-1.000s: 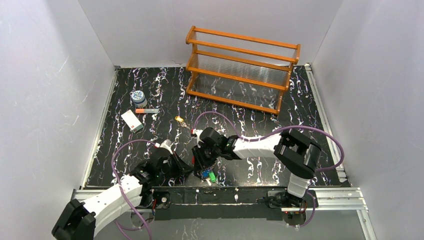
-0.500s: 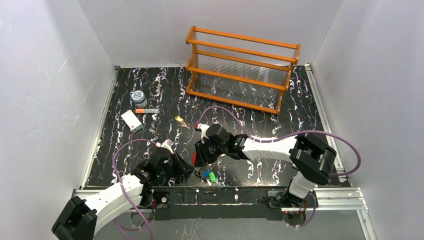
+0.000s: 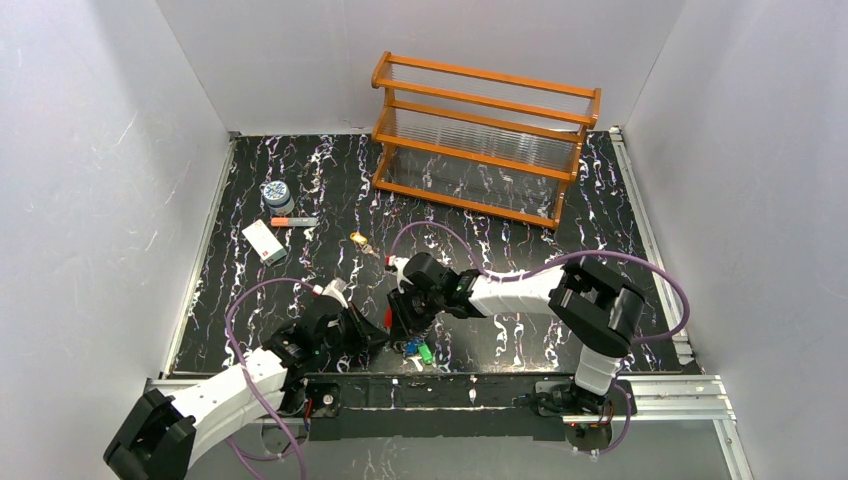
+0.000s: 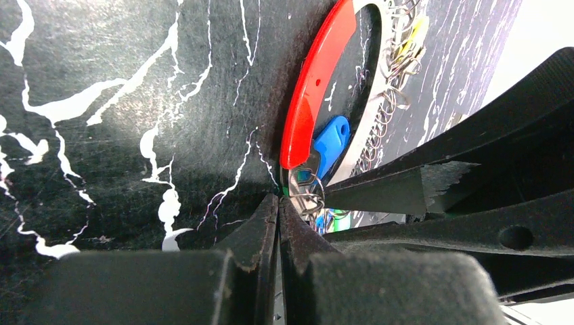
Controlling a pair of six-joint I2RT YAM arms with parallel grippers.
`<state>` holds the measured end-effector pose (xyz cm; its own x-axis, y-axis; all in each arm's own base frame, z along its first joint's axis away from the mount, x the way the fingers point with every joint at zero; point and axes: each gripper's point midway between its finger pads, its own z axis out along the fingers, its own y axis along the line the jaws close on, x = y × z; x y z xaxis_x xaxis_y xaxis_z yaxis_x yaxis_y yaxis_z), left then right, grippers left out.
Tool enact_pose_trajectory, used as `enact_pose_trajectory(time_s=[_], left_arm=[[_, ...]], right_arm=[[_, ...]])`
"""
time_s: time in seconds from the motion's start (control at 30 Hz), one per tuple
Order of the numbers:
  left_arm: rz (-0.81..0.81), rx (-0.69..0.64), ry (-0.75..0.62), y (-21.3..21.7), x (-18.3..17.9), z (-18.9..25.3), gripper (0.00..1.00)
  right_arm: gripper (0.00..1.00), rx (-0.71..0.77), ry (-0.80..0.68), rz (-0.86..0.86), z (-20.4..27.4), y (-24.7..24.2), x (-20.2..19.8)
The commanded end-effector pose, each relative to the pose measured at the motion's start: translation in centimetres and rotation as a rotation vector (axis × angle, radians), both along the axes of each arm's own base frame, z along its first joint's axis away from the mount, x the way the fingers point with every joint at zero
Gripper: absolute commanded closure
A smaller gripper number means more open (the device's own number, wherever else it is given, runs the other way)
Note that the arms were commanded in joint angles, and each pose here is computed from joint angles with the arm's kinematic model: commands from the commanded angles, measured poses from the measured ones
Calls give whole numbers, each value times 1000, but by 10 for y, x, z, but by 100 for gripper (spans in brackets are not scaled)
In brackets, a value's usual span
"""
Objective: Put the keys on the keyring
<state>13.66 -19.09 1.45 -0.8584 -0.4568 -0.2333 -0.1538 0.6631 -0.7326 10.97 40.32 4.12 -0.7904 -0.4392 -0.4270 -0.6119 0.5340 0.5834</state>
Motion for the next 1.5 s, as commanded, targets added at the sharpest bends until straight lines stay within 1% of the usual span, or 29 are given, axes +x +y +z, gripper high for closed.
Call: enact_pose_trajectory(time_s=[0.0,0.2,0.3,0.37,0.5,0.53,0.63,0.77,1.1,1.33,1.4,1.47], left_arm=[[-6,66,53,11,-12,-22,100],[-22,69,47,9,-12,-21,100],[-35,96,30,11,-10,-18,100],[-35,122,12,14,-7,-16,100],[-32,154,-6,20,-6,-13,100],[-31,154,-12,20,-6,-12,98],[-31,163,-5,22,-7,-12,95],[-28,172,8,24,-9,-14,94],[-11,115,25,17,-10,-19,100],[-18,91,20,11,-7,-18,100],[-21,91,21,10,-8,-19,100],[-23,93,22,10,-8,-19,100]], right_arm=[[65,69,-24,23,19,18,6],[67,124,-39,43,31,28,8],[71,146,-66,29,39,28,12],[74,140,-90,6,41,24,16],[74,117,-112,-23,40,16,22],[73,109,-112,-29,38,14,23],[71,93,-99,-49,34,11,25],[70,81,-70,-46,29,10,22],[70,32,-21,-24,13,4,13],[69,18,26,2,-2,8,7],[70,18,27,3,-4,9,8],[75,14,22,14,-5,11,9]])
